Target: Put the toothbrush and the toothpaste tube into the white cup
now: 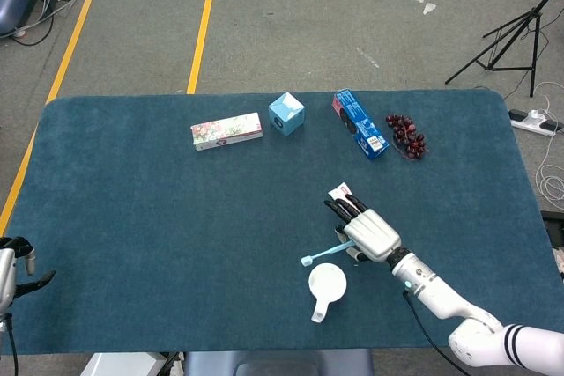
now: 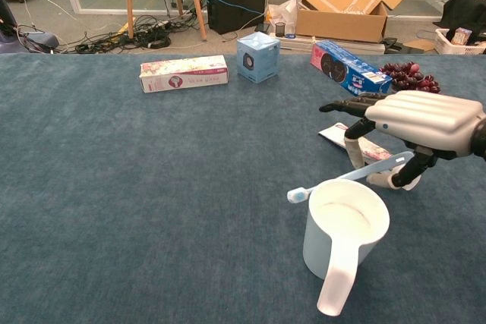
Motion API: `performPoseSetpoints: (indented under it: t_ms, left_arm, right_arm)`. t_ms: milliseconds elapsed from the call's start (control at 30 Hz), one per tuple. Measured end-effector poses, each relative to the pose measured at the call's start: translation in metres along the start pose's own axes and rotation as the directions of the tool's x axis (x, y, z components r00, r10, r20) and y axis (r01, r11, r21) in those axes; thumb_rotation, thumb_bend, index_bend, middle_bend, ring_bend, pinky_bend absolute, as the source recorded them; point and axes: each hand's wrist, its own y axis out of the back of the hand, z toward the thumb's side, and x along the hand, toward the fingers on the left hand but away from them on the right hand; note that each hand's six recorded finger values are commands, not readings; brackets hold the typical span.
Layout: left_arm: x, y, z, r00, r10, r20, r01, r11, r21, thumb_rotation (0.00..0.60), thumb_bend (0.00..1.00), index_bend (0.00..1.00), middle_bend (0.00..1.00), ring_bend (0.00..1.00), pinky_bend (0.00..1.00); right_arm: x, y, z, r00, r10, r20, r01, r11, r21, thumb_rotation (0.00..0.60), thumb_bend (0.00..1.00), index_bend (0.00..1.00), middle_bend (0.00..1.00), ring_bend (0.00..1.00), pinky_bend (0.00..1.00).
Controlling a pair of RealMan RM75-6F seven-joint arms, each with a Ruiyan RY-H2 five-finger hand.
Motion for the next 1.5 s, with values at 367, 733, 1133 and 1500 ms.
performPoseSetpoints:
  t_ms: [367,733,1133,1500]
  left_arm:
    - [0.000,-0.003,0.001,1.000,-0.006,0.001,0.006,1.000,0.013,0.600,0.00,0.79,0.51,0.38,0.37]
    - [0.001,-0.005,0.002,1.000,-0.012,0.001,0.012,1.000,0.020,0.600,0.00,0.79,0.51,0.38,0.37]
    - [0.001,-0.007,0.004,1.000,-0.014,0.002,0.014,0.999,0.029,0.600,0.00,0.79,0.51,0.38,0.37]
    - [0.001,-0.005,0.003,1.000,-0.006,0.002,0.006,1.000,0.023,0.600,0.00,0.79,0.51,0.38,0.37]
  right_arm:
    - [0.019,0.037,-0.014,0.998,-0.054,0.040,0.050,0.994,0.095,0.600,0.25,0.60,0.00,0.00,0.00]
    - [0.049,0.079,-0.014,0.994,-0.098,0.055,0.087,0.981,0.174,0.600,0.25,0.60,0.00,0.00,0.00]
    - [0.079,0.103,-0.001,0.996,-0.078,0.032,0.069,0.973,0.222,0.600,0.25,0.60,0.00,0.00,0.00]
    - [0.085,0.104,0.023,1.000,0.021,0.001,-0.020,0.947,0.321,0.600,0.25,0.60,0.01,0.00,0.00]
